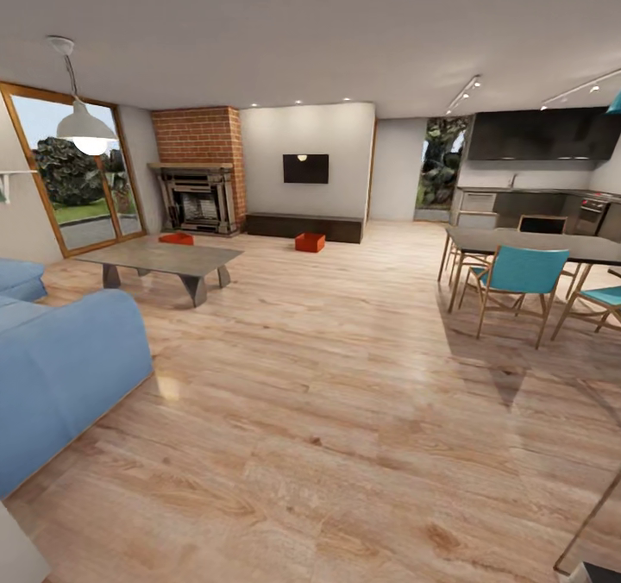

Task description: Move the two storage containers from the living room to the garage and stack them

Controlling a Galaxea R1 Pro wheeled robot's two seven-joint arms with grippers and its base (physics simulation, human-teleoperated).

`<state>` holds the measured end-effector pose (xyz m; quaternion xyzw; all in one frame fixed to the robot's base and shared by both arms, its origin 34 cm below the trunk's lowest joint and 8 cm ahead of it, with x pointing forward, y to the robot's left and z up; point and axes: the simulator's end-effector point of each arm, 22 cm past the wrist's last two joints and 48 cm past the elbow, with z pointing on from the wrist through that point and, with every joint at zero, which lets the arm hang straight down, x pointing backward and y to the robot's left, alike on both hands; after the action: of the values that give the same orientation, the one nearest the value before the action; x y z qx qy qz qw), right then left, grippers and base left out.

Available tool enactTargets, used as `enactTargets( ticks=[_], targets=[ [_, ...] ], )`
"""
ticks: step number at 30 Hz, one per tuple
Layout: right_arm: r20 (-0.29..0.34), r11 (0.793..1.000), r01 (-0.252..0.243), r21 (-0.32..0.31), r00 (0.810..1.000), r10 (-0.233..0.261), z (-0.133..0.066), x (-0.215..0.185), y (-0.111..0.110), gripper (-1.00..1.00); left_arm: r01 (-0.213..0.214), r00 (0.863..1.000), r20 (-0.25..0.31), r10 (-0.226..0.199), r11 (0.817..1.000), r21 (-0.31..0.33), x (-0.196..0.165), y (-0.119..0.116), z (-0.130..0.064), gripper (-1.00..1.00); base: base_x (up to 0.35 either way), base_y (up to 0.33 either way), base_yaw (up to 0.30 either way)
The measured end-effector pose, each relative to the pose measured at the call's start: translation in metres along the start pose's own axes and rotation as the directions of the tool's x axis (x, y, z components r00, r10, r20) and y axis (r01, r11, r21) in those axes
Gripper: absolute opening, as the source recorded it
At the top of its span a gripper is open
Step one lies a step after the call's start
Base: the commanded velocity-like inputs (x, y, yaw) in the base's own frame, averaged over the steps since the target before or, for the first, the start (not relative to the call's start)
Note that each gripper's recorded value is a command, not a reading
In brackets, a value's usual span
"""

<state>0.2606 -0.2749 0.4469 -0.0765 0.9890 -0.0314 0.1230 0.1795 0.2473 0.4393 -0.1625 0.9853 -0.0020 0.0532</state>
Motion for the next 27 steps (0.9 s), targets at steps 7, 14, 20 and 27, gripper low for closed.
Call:
enactTargets(
  ticks=[7,14,20,27],
  targets=[
    [0.000,1.000,0.000,0.000,1.000,0.000,0.0000,0.0000,0.0000,1.00,-0.001,1.000,0.000,0.001,1.000,0.001,0.0002,-0.0011,0.0000,1.00,0.323,0.000,0.000],
    [0.000,1.000,-0.001,0.000,1.000,0.001,0.0000,0.0000,0.0000,1.00,0.000,1.000,0.001,0.000,1.000,0.001,0.0001,-0.0009,0.0000,1.00,0.323,0.000,0.000],
    [0.000,1.000,-0.001,0.000,1.000,0.001,0.0000,0.0000,0.0000,1.00,0.000,1.000,0.000,0.000,1.000,0.000,0.0000,-0.0002,0.0000,1.00,0.323,0.000,0.000],
    [0.000,1.000,-0.001,0.000,1.000,0.001,0.0000,0.0000,0.0000,1.00,-0.001,1.000,0.000,0.001,1.000,-0.001,-0.0003,0.0011,0.0000,1.00,0.323,0.000,0.000]
  ],
)
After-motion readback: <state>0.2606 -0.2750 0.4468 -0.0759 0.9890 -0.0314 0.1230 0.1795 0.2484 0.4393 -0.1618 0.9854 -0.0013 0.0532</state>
